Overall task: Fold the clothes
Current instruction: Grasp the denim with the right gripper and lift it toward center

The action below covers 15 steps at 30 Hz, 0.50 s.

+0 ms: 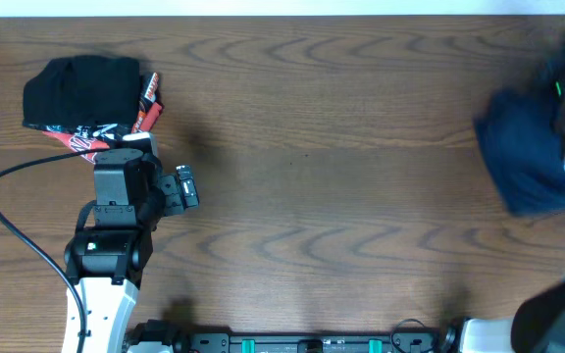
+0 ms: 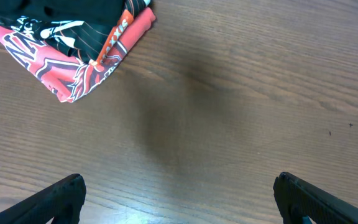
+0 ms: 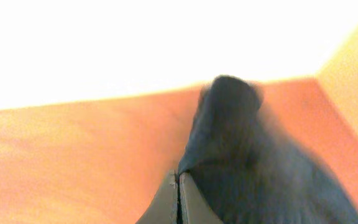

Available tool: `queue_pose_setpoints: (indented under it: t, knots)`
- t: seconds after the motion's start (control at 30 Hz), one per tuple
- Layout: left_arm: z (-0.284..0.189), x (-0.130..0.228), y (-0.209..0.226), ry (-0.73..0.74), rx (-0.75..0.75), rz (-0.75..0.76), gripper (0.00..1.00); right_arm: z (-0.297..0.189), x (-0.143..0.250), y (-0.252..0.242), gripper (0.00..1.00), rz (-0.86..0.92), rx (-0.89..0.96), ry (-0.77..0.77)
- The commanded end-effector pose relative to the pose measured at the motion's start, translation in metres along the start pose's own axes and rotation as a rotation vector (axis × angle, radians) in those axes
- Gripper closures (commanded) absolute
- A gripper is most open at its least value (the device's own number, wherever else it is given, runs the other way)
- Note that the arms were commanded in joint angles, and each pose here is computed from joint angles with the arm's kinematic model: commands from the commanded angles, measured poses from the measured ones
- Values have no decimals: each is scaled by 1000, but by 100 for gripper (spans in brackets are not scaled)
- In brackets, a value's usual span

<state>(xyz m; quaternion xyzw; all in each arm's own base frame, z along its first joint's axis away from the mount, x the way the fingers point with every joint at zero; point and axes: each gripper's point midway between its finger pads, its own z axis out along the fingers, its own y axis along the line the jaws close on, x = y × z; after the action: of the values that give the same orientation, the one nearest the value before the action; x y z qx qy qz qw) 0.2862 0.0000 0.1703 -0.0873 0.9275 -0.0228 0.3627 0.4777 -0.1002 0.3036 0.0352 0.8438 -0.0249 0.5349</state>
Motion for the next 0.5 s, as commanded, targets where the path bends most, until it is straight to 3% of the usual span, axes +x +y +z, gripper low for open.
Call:
queue_pose_setpoints:
  t: [0.0,0.2,0.33,0.47]
  knots:
    - [-5,-8,-1,-19,4,-10,2,-64,-58,158,99,-249,-511,-165]
    - [-5,-8,-1,-20,4,-10,2,-88,9,276,99,-517,-721,-25]
    - [-5,-8,-1,-20,4,-9,2,-81,37,302,99,-572,-697,42]
    - [-5,-8,-1,-20,4,-9,2,-71,38,293,99,-570,-575,65]
